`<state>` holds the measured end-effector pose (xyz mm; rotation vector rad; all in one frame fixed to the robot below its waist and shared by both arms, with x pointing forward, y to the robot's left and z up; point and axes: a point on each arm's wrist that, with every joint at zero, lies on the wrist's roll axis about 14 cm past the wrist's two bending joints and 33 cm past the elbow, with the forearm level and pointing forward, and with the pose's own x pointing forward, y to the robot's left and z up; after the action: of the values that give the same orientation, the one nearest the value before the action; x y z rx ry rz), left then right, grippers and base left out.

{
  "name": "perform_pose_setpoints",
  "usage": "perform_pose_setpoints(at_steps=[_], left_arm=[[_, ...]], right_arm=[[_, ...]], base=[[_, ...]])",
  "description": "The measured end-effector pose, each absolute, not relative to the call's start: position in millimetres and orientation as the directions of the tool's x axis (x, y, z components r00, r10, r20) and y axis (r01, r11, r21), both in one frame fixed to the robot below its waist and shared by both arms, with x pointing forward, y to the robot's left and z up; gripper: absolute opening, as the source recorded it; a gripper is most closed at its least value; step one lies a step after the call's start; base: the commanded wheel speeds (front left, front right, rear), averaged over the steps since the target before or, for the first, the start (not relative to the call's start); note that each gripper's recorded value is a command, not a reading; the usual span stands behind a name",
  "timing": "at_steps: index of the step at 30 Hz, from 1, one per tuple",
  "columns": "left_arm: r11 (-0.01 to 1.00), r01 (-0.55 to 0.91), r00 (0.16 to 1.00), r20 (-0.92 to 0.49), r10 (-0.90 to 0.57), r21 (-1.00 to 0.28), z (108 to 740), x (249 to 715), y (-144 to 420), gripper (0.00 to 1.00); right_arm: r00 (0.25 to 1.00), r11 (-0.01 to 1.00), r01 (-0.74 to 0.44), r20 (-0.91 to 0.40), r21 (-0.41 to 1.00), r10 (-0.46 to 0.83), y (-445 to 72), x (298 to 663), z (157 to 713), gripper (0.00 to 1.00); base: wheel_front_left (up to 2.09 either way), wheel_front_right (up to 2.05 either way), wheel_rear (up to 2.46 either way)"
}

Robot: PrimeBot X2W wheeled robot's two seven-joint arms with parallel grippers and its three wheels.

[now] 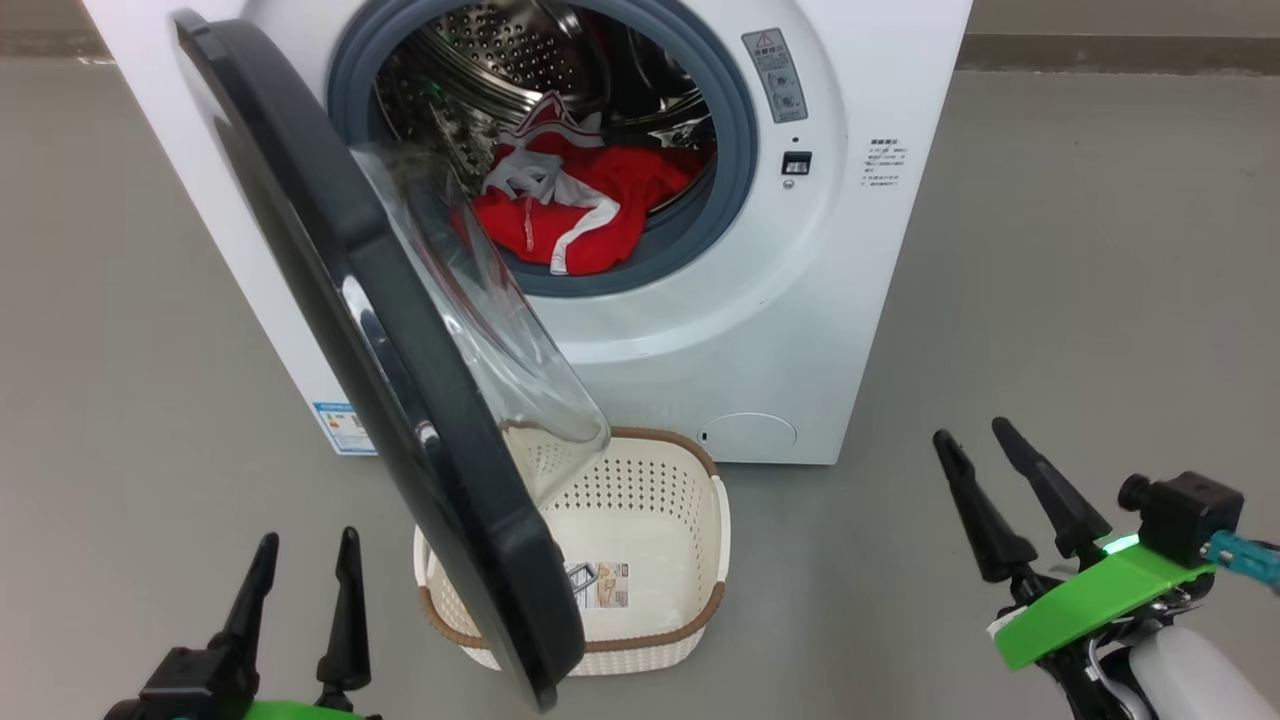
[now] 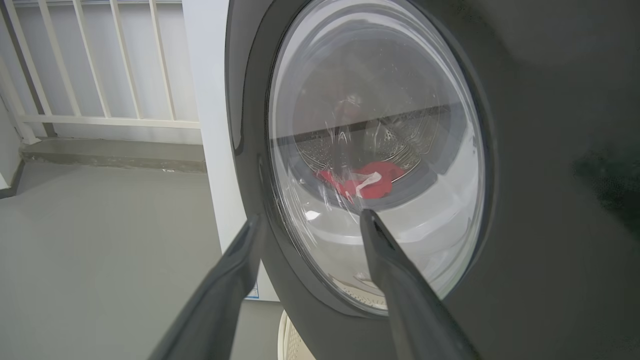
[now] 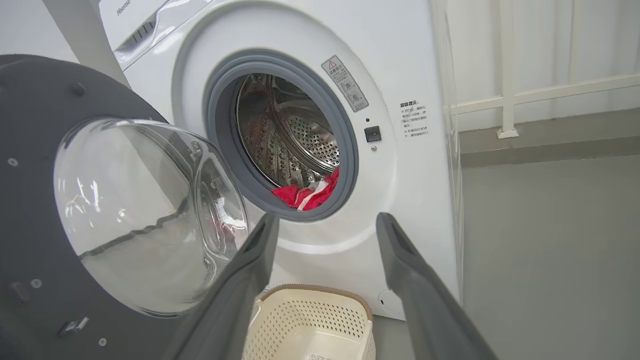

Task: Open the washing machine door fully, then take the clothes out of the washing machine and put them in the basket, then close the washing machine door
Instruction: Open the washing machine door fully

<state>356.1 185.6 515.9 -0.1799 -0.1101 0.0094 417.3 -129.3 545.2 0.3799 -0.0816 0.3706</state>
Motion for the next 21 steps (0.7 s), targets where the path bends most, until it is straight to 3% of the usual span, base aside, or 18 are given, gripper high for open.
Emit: perform_pose_setpoints(at_steps=[8, 21], left_arm=[[0.984, 0.001, 0.994, 0.104, 0.018, -0.180, 514, 358, 185, 1.00], [0.984, -0.002, 0.996, 0.091, 0.019, -0.180, 510, 360, 184, 1.00]], right_arm=[[0.939, 0.908, -0.341, 0.137, 0.242, 0.316, -129, 416, 537, 1.00], [0.953, 0.928, -0.300, 0.118, 0.221, 0.280, -135, 416, 527, 1.00]], base=[[0.00, 0.00, 0.00], [0.00, 0.00, 0.00]])
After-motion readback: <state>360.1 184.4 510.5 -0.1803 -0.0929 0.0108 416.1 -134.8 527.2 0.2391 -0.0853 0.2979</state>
